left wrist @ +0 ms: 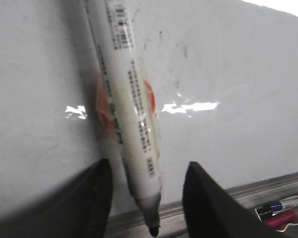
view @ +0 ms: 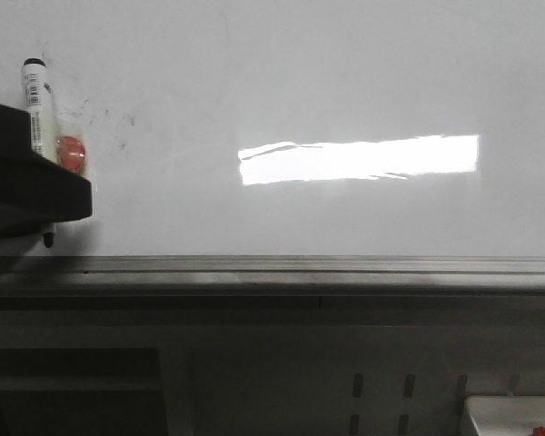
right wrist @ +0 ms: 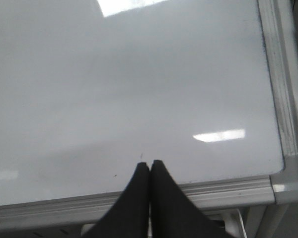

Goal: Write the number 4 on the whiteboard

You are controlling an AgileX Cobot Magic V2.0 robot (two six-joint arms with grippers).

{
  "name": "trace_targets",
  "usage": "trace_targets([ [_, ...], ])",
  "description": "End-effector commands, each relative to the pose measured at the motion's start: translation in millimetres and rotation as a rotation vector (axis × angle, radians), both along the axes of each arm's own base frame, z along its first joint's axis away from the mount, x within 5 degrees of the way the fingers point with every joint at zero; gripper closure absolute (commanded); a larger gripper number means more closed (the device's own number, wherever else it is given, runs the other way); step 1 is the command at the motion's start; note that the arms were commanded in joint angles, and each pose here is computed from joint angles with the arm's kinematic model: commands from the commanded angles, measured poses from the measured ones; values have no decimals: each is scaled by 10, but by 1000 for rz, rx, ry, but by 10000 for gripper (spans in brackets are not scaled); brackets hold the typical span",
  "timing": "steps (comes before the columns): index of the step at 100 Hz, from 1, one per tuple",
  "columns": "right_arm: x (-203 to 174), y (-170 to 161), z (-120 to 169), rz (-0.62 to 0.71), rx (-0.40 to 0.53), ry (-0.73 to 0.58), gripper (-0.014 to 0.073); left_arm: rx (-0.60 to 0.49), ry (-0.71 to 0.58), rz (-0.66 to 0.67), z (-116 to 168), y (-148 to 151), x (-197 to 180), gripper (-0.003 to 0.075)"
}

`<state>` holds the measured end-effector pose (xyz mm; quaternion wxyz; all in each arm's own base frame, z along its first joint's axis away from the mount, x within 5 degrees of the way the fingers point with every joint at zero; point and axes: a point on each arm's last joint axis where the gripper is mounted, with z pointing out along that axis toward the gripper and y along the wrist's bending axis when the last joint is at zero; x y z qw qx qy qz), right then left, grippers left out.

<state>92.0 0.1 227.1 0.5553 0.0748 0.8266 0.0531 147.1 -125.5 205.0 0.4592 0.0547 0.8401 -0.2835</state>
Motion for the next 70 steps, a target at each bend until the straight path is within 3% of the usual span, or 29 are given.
trace_targets([
  [1,50,10,178,10,0,-83,659,-24,-70,6,113,-36,54,622],
  [6,49,55,187,57,2,-86,659,7,-96,-19,115,-41,51,743],
  [22,52,228,223,236,-3,-46,659,42,-128,-58,119,-56,42,741],
  [44,108,526,298,489,-26,122,659,224,-312,-291,138,-144,-27,741],
  [64,193,854,598,686,-42,67,659,339,-438,-442,142,-195,-82,741],
  [70,196,977,666,776,-95,33,646,359,-473,-473,157,-200,-100,741],
])
